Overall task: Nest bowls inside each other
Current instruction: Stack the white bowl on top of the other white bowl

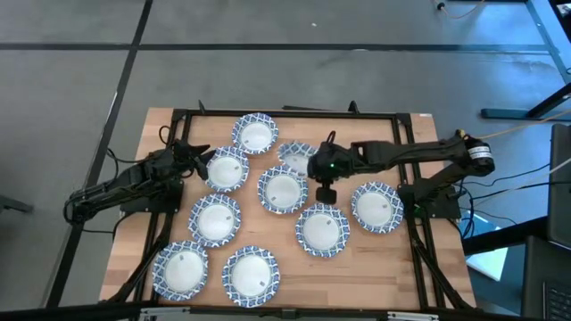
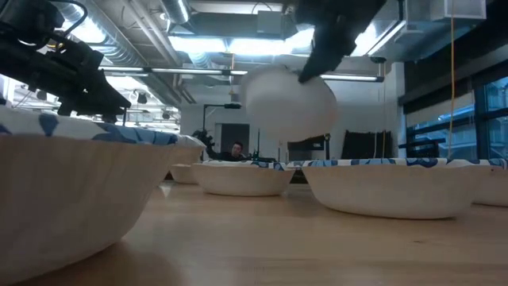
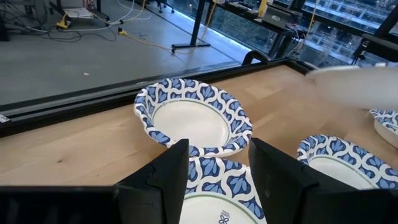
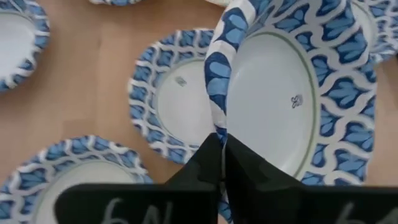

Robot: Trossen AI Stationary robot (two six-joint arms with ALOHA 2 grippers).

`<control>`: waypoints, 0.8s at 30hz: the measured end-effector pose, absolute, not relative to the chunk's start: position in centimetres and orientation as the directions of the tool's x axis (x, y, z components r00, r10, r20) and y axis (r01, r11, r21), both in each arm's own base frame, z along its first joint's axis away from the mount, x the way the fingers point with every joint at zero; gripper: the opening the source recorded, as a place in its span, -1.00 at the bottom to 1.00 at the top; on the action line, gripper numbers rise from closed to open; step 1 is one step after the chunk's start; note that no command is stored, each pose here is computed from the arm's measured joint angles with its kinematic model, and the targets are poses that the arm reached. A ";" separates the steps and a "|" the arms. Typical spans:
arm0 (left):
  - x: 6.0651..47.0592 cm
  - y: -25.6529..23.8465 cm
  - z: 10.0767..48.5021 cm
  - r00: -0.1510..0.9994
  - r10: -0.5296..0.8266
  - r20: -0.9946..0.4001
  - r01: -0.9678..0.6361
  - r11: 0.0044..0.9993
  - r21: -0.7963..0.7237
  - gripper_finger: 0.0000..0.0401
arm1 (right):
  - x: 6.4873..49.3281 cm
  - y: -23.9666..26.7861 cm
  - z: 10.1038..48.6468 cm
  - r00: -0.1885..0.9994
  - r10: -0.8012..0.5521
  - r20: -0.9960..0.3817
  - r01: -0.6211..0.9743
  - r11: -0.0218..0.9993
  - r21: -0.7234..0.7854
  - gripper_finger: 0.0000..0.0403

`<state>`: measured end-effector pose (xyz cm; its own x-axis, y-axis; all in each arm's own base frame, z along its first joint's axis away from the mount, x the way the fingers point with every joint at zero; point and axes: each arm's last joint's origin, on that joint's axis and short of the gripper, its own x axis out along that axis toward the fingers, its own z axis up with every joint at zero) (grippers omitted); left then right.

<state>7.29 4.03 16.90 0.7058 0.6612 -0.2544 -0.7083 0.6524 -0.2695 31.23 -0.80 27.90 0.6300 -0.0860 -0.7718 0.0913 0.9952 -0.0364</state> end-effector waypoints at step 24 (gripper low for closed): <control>7.3 4.0 16.9 0.706 0.661 -0.255 -0.708 0.652 -0.270 -0.20 | 36.9 1.9 21.1 0.519 -0.037 -0.854 0.008 0.999 -0.039 -0.87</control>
<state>7.29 4.03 16.91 0.7059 0.6610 -0.2547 -0.7082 0.6524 -0.2697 36.88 1.90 21.15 0.5191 -0.0372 -0.8539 0.0076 0.9992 -0.0389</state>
